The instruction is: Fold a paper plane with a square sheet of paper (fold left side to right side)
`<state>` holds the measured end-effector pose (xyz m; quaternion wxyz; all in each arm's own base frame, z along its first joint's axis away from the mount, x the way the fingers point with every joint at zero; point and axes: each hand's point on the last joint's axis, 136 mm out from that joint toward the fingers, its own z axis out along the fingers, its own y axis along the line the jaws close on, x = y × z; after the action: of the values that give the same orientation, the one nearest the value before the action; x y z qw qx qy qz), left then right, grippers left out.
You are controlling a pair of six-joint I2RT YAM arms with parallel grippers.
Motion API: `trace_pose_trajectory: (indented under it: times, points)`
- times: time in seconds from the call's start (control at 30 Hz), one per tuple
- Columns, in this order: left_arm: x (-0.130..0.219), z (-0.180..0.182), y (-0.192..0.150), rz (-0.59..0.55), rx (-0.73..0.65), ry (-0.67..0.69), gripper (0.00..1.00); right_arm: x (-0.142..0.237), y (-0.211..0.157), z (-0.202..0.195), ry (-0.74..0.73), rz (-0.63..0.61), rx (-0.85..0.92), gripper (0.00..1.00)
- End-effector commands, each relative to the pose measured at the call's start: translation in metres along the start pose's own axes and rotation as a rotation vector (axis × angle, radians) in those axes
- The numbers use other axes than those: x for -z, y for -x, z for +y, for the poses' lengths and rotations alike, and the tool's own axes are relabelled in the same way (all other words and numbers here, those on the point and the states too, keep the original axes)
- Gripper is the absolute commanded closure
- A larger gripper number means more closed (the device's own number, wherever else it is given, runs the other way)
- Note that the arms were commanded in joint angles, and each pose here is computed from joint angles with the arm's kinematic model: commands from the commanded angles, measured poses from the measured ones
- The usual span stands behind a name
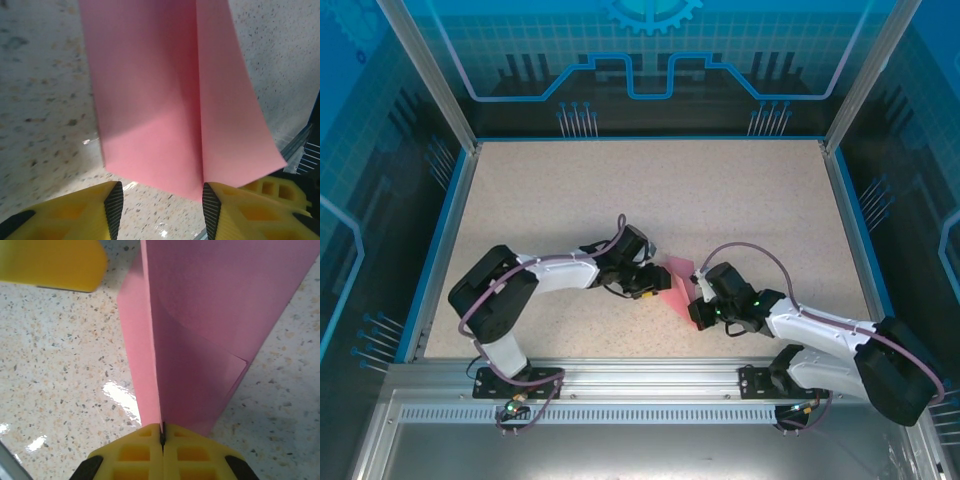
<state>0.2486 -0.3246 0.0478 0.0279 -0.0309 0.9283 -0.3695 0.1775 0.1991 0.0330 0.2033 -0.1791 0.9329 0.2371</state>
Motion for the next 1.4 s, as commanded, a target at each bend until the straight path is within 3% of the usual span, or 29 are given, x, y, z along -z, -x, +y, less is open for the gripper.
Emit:
trace_pose_trajectory:
  times: [0.0,0.63,0.83,1.13,1.37]
  points:
    - [-0.005,-0.023,0.008,-0.001,-0.021,-0.057,0.51,-0.002,-0.001,0.004,0.057,0.009,-0.036,0.99]
    - [-0.037,-0.015,0.009,0.044,0.001,-0.010,0.49,-0.009,-0.001,-0.006,0.139,0.032,-0.197,1.00]
    - [-0.042,-0.005,0.008,0.054,0.013,0.028,0.49,-0.012,-0.002,-0.008,0.165,0.050,-0.233,0.95]
    - [-0.044,0.010,0.005,0.064,0.016,0.087,0.49,0.001,0.009,-0.010,0.169,0.006,-0.242,0.73]
    - [-0.045,0.012,0.004,0.068,0.017,0.096,0.49,0.013,0.029,-0.013,0.290,-0.048,-0.322,0.57]
